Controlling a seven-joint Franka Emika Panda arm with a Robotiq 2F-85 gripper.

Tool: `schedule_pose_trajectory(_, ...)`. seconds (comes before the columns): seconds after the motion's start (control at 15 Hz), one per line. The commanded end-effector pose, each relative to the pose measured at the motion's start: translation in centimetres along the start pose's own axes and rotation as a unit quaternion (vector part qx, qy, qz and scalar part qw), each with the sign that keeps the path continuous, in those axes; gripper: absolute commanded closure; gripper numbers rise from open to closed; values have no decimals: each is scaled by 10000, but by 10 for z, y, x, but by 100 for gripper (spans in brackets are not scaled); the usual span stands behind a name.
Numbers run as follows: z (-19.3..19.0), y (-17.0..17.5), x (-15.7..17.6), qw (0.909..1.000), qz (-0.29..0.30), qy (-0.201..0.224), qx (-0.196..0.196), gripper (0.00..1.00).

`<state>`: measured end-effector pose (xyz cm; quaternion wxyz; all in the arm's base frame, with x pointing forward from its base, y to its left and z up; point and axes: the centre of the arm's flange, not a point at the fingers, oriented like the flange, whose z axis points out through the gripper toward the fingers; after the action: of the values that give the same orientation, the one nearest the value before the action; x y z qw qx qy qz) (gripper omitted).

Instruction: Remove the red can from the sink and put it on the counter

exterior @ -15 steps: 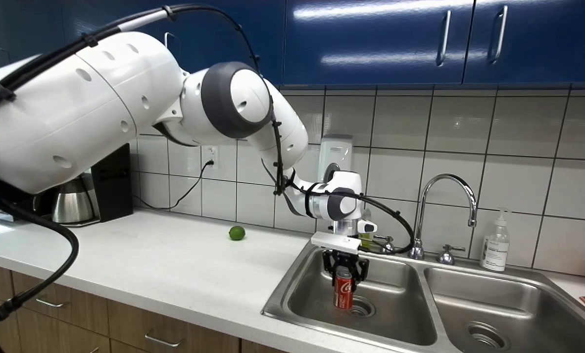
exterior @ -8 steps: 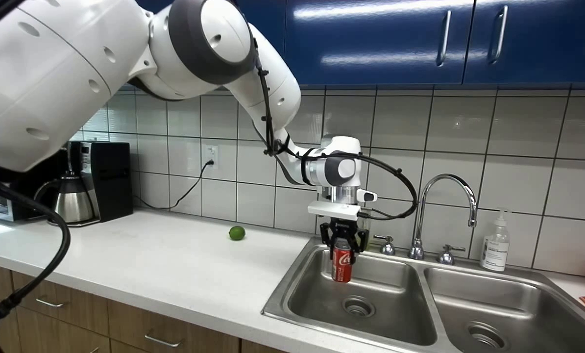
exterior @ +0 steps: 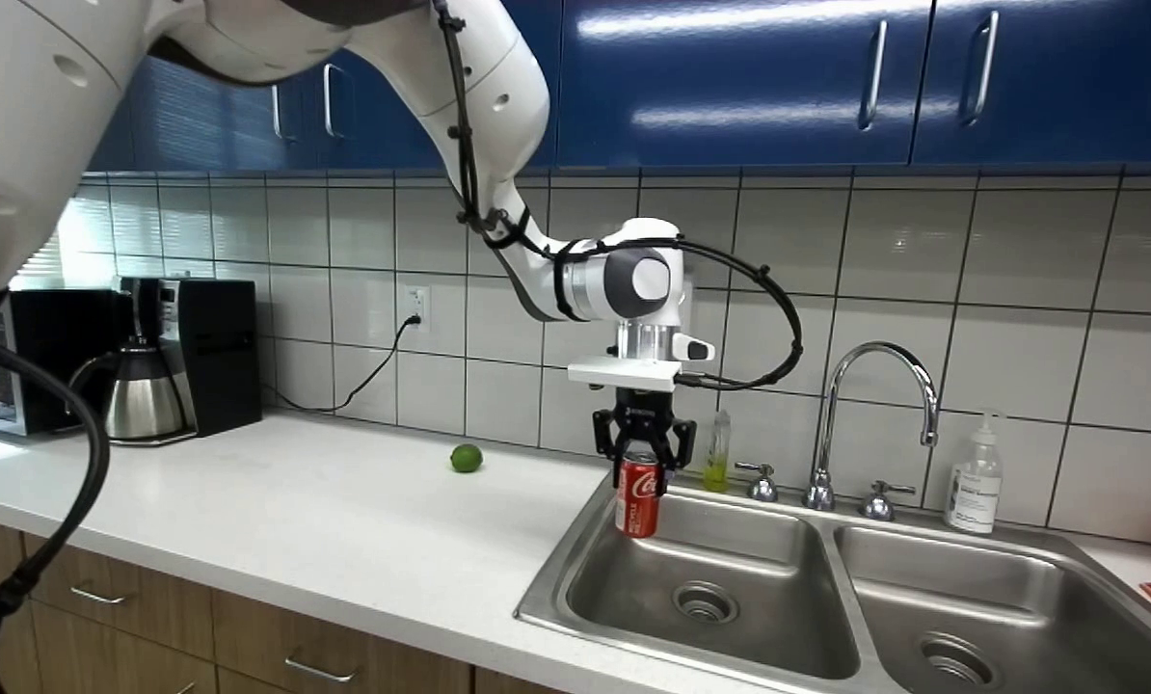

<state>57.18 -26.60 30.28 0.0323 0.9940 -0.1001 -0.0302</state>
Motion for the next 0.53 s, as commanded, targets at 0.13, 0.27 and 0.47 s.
schedule_pose_trajectory(0.13, -21, -60, -60, 9975, -690, -158, -44, 61)
schedule_pose_trajectory(0.27, -19, -92, -69, 9950, -969, -213, -63, 61)
schedule_pose_trajectory(0.47, -16, -139, -81, 9899, -1393, -250, -106, 61)
